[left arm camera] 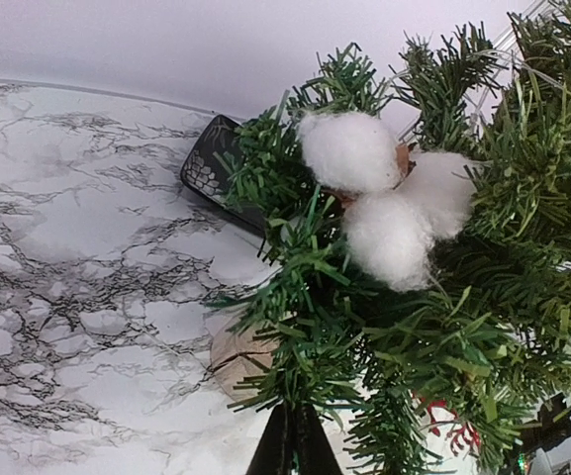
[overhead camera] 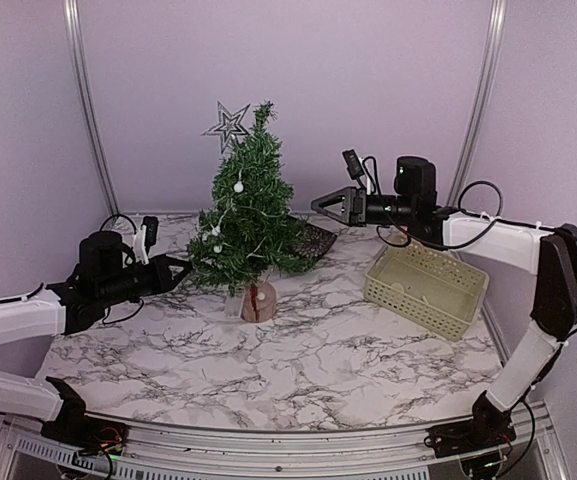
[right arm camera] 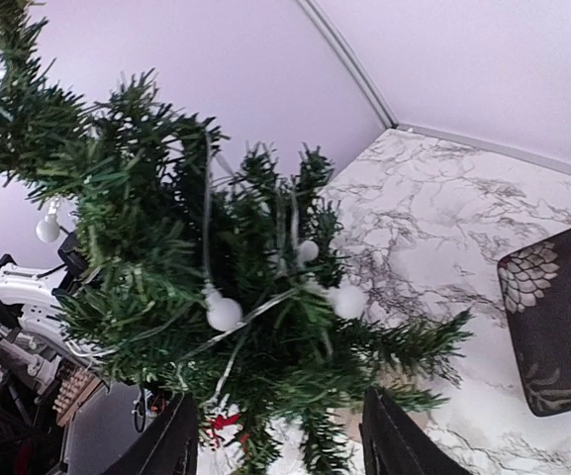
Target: Decorate the small christmas tree
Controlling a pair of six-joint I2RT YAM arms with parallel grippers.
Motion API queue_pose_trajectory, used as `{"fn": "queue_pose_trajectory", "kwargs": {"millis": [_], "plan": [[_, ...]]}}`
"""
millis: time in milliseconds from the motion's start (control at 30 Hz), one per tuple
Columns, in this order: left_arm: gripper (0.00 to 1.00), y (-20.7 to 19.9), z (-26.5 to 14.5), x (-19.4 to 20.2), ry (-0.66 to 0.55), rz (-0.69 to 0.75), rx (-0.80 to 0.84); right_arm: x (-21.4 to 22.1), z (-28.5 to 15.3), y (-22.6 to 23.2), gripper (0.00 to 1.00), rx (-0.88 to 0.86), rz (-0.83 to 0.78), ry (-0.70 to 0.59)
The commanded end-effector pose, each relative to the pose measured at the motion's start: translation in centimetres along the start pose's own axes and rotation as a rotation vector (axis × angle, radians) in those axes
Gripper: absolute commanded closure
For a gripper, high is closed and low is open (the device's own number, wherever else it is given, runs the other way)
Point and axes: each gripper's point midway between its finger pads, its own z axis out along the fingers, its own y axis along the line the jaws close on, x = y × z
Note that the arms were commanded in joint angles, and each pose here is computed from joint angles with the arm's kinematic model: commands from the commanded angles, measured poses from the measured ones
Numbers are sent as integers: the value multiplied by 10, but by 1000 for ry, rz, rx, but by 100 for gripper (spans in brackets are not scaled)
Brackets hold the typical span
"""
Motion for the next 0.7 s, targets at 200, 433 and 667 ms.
{"fn": "queue_pose_trajectory", "kwargs": {"millis": [200, 433, 667], "plan": [[100, 15, 13, -32, 1, 121, -44, -3, 5, -43, 50, 71, 55, 18], [100, 19, 31, -41, 27, 140, -36, 11, 17, -47, 55, 3, 89, 70], [100, 26, 43, -49, 36, 152, -33, 34, 26, -62, 47, -11, 133, 115]]}}
